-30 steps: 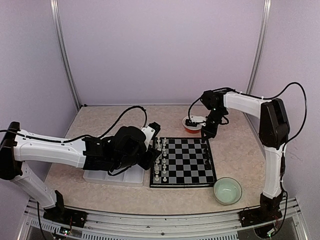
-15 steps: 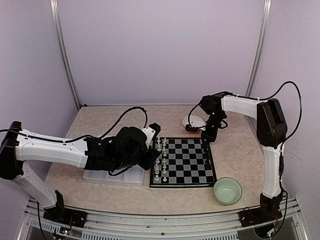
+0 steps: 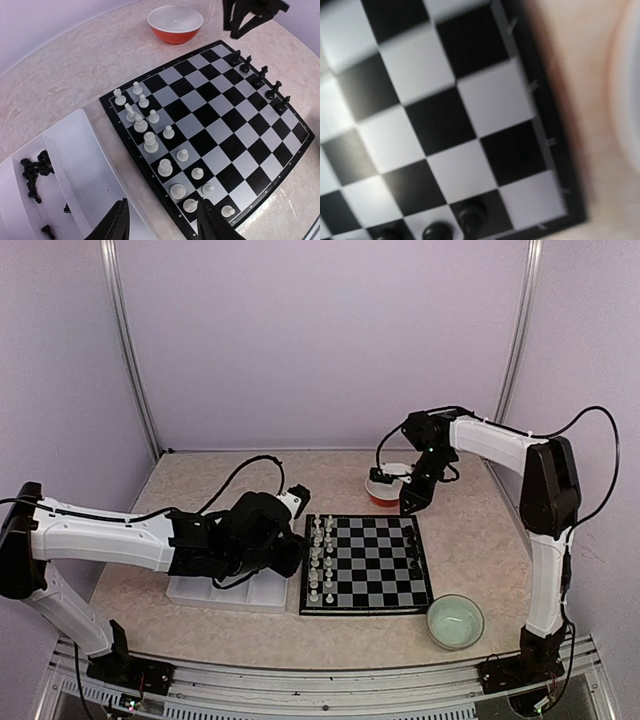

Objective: Set up the chess pieces on the board
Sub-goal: Place the knight at b8, then pick up the rook from the storage box.

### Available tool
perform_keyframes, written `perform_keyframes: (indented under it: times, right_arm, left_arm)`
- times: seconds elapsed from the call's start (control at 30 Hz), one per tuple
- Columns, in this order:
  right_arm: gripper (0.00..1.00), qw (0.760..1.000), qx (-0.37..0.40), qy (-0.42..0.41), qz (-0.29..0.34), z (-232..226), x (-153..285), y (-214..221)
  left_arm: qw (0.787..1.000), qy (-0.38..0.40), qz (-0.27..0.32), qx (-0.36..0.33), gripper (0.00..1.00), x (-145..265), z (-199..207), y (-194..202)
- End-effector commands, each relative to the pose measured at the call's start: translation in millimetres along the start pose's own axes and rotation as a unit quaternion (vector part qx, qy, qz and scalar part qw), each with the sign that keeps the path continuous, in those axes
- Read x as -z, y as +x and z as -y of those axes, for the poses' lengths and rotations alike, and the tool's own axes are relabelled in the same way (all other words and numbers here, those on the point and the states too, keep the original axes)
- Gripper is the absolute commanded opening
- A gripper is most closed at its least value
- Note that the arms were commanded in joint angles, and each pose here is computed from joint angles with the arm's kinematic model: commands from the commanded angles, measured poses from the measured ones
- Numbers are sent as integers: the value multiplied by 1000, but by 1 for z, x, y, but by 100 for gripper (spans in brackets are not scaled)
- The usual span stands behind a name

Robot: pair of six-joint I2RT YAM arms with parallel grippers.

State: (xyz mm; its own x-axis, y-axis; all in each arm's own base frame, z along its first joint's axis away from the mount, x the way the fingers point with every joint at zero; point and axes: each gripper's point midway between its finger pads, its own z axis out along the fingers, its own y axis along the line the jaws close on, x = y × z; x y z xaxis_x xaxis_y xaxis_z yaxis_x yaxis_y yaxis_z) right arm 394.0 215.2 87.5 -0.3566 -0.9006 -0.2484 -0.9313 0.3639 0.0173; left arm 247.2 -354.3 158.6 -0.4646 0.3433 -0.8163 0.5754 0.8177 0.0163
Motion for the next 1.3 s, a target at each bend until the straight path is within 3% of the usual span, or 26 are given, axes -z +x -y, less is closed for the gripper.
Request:
perform_keyframes:
  times: [0.0,0.13,0.33,0.73,1.27]
  right_arm:
    - [23,994,6,22,103,-11,79,-34]
    - [24,983,27,4,180,-36,94,-44]
    - [25,950,64,21,304,-69,124,-51]
    - [25,956,34,-21,291,-85,105,-36]
    - [25,961,18,-23,277,-80,100,-34]
  left_arm:
    - [993,-77,-45,72,46,8,-50,23]
    - [973,-127,-113,154,43,9,-98,66]
    - [942,-156,-189,228,38,1,-135,104]
    - [938,-164,-232,200,37,-39,-149,110]
    - [949,-98,-251,165,36,-81,-151,112]
